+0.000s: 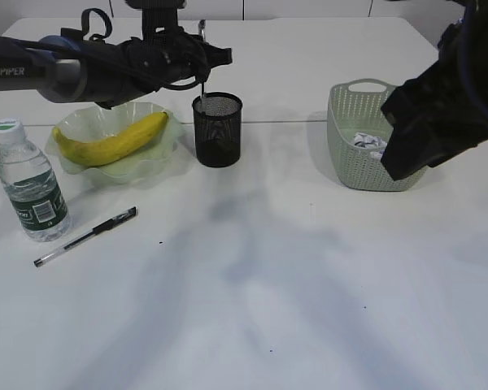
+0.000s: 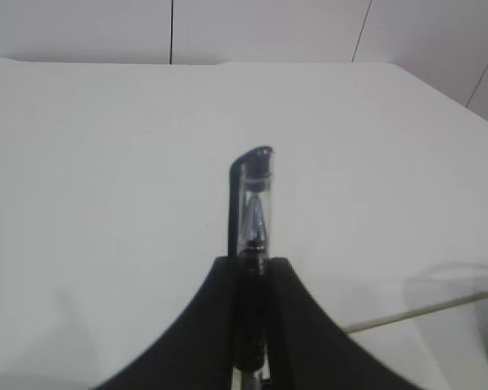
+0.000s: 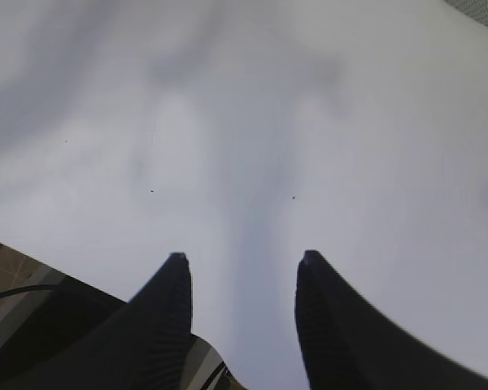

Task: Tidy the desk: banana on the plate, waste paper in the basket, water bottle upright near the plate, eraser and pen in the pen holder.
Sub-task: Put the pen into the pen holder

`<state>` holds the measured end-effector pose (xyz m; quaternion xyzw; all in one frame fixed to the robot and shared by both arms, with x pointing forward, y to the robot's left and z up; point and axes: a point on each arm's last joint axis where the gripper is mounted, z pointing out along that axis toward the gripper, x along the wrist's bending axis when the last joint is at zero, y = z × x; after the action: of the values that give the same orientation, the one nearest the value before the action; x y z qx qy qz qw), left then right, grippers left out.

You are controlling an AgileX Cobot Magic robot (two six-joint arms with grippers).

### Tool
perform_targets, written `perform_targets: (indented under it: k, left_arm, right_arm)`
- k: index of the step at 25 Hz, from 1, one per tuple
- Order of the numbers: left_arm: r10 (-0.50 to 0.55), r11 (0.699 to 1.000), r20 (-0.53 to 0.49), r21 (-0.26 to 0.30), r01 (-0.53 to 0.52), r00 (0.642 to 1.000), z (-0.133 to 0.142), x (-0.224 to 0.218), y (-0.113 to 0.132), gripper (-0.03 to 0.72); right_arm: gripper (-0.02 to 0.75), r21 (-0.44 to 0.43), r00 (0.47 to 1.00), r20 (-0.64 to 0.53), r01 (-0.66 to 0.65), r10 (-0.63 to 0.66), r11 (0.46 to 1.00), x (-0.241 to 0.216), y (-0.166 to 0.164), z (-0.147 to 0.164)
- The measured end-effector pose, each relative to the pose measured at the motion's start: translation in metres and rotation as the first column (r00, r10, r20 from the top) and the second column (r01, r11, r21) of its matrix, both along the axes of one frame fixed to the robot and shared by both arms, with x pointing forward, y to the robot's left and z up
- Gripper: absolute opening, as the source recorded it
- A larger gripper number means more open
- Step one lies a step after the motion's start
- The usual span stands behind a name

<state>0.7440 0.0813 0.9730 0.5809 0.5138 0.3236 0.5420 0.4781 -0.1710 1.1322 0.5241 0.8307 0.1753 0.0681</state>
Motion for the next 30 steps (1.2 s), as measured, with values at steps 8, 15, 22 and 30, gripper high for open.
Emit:
perform_targets:
  k: [8,15,22,30]
  left_arm:
    - [-0.026,0.999,-0.024,0.026,0.026,0.999,-0.003,-0.001,-0.002,0.076]
    - [-0.027,0.999,-0.024,0.027,0.027,0.999,-0.003,-0.001,-0.002,0.169]
    - [-0.027,0.999,-0.024,0.027,0.028,0.999,-0.002,-0.001,-0.002,0.207]
    - [-0.08,0.994,0.032,0.078,0.077,0.996,0.039,-0.01,-0.001,0.213]
  right_arm:
    - [0.321,0.0,1.0,0.0,0.0,0.0,1.0,0.0,0.0,0.0]
    - [0.321,-0.001,1.0,0.0,-0.002,0.002,1.0,0.0,0.0,0.0]
    - [0.321,-0.001,1.0,0.001,-0.003,0.003,1.0,0.0,0.0,0.0]
    - [0.321,-0.001,1.0,0.001,-0.003,0.003,1.0,0.0,0.0,0.0]
